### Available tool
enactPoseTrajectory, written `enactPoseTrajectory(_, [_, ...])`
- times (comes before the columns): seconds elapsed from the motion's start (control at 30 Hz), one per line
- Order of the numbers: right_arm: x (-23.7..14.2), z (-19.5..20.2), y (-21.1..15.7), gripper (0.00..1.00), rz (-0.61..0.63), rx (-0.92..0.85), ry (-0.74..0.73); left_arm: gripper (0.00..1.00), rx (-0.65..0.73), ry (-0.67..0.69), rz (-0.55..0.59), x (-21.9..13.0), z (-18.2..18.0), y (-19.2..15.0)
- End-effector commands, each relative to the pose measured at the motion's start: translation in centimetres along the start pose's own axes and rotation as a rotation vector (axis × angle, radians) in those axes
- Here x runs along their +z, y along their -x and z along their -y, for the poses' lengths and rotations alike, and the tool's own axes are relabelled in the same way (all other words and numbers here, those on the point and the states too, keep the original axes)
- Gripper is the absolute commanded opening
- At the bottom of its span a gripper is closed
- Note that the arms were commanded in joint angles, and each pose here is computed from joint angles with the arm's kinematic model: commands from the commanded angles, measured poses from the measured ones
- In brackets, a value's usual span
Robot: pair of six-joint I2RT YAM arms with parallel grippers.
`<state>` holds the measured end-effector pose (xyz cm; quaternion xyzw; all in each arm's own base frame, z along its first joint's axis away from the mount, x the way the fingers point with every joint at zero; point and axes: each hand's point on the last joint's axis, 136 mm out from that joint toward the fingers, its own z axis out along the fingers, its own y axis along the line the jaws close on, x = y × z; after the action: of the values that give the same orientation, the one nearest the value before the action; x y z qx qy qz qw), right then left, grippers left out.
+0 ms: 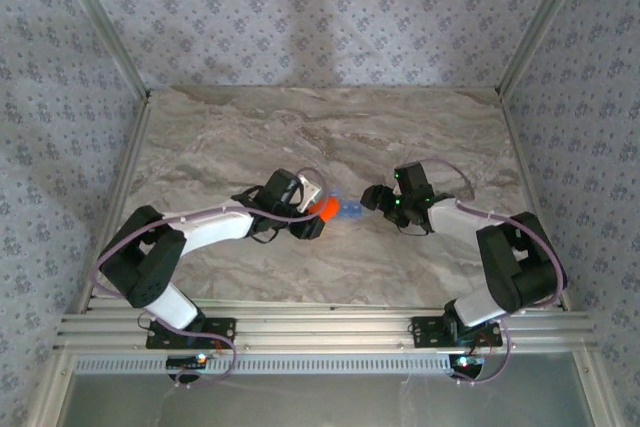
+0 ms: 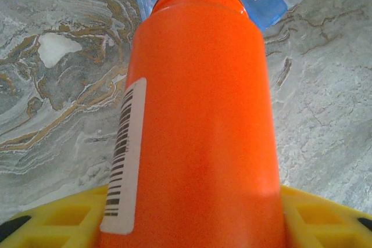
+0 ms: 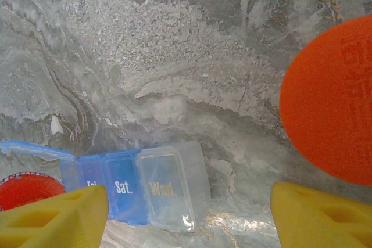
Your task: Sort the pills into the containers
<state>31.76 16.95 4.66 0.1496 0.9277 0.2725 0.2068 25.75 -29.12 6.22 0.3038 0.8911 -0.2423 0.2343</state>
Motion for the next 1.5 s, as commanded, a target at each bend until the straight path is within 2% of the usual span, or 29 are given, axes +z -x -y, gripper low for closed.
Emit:
enactPoseTrajectory(0.0, [0.1, -0.2, 0.5, 0.75, 0.005, -0.001, -0.019, 0.00, 0.012, -0.008, -0.014, -0.1, 0.1, 0.5])
enactPoseTrajectory(0.63, [0.7, -0.6, 0.4, 0.74, -0.005, -0.006, -0.019, 0.00, 0.061, 0.047, -0.117, -0.5, -0.6, 0.4])
enactPoseTrajectory(1.47, [1.2, -0.8, 0.1, 0.73, -0.028, -0.016, -0.012, 0.00, 0.083, 0.083, -0.168, -1.0, -0.6, 1.2])
